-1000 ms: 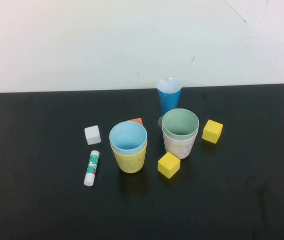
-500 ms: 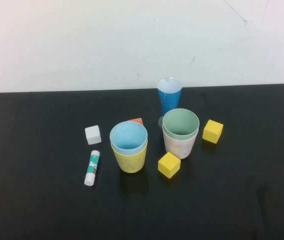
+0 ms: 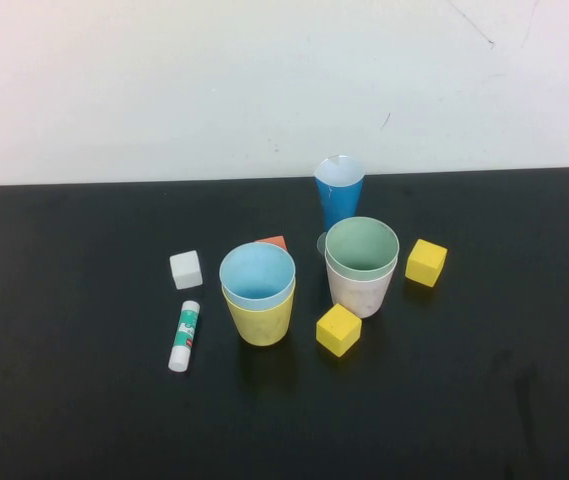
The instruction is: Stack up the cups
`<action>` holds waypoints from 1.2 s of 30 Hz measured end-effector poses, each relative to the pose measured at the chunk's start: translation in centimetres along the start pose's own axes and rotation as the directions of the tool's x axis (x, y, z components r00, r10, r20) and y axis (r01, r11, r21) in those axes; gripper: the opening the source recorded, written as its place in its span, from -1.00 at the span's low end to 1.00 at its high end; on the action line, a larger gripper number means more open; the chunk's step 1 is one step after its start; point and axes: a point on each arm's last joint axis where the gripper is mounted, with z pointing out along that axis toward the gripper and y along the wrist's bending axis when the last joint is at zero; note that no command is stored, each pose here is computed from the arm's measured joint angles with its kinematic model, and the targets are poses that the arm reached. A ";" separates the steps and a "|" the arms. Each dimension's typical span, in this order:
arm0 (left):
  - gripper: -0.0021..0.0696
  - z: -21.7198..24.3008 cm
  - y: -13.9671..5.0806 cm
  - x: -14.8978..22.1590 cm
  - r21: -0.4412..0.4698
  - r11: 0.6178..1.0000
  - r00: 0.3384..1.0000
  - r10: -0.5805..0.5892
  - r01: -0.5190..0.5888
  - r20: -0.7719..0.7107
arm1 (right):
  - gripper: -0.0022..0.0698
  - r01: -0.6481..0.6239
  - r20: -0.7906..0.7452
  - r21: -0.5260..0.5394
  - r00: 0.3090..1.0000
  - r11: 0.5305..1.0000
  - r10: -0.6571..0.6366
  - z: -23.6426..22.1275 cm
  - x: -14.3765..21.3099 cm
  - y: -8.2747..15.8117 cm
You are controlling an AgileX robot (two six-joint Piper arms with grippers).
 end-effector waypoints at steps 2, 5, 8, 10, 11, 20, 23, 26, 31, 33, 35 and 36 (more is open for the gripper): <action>-0.94 0.0 0.0 0.0 0.000 1.000 1.000 0.000 0.000 0.000 | -0.94 -0.026 0.008 0.067 1.000 0.997 0.026 0.4 1.2 0.3; -0.94 0.0 0.0 0.0 0.000 1.000 1.000 0.000 0.000 0.000 | -0.94 -0.089 0.030 0.141 0.996 0.986 0.085 1.1 3.1 1.2; -0.94 0.0 0.0 0.0 0.000 1.000 1.000 0.000 0.000 0.000 | -0.94 -0.169 0.046 0.189 0.986 0.967 0.163 2.0 5.0 2.2; -0.94 0.0 0.0 0.0 -0.001 1.000 1.000 0.002 -0.002 -0.002 | -0.94 -0.197 0.032 0.214 0.980 0.957 0.195 2.6 6.0 2.6; -0.94 0.0 0.0 0.0 -0.001 1.000 1.000 0.002 -0.002 -0.002 | -0.94 -0.203 0.044 0.230 0.979 0.952 0.198 2.7 6.0 2.5; -0.94 0.0 0.0 0.0 -0.001 1.000 1.000 0.004 -0.004 -0.002 | -0.94 -0.221 0.084 0.260 0.975 0.940 0.207 2.8 5.9 2.3; -0.94 0.0 0.0 0.0 -0.001 1.000 1.000 0.004 -0.004 -0.002 | -0.94 -0.227 0.087 0.259 0.974 0.939 0.211 2.8 5.9 2.3; -0.94 0.0 0.0 0.0 -0.001 1.000 1.000 0.004 -0.004 -0.002 | -0.94 -0.273 0.097 0.263 0.962 0.925 0.256 2.7 5.9 2.2; -0.94 0.0 0.0 0.0 -0.001 1.000 1.000 0.004 -0.004 -0.002 | -0.94 -0.362 0.119 0.270 0.932 0.892 0.342 2.7 6.0 2.1; -0.94 0.0 0.0 0.0 -0.001 1.000 1.000 0.004 -0.004 -0.002 | -0.94 -0.401 0.129 0.270 0.916 0.875 0.380 2.7 6.0 2.1; -0.94 0.0 0.0 0.0 -0.001 1.000 1.000 0.004 -0.004 -0.002 | -0.94 -0.434 0.137 0.271 0.901 0.859 0.412 2.7 6.1 2.0; -0.94 0.0 0.0 0.0 -0.001 1.000 1.000 0.004 -0.004 -0.002 | -0.94 -0.451 0.141 0.274 0.893 0.849 0.429 2.7 6.1 2.0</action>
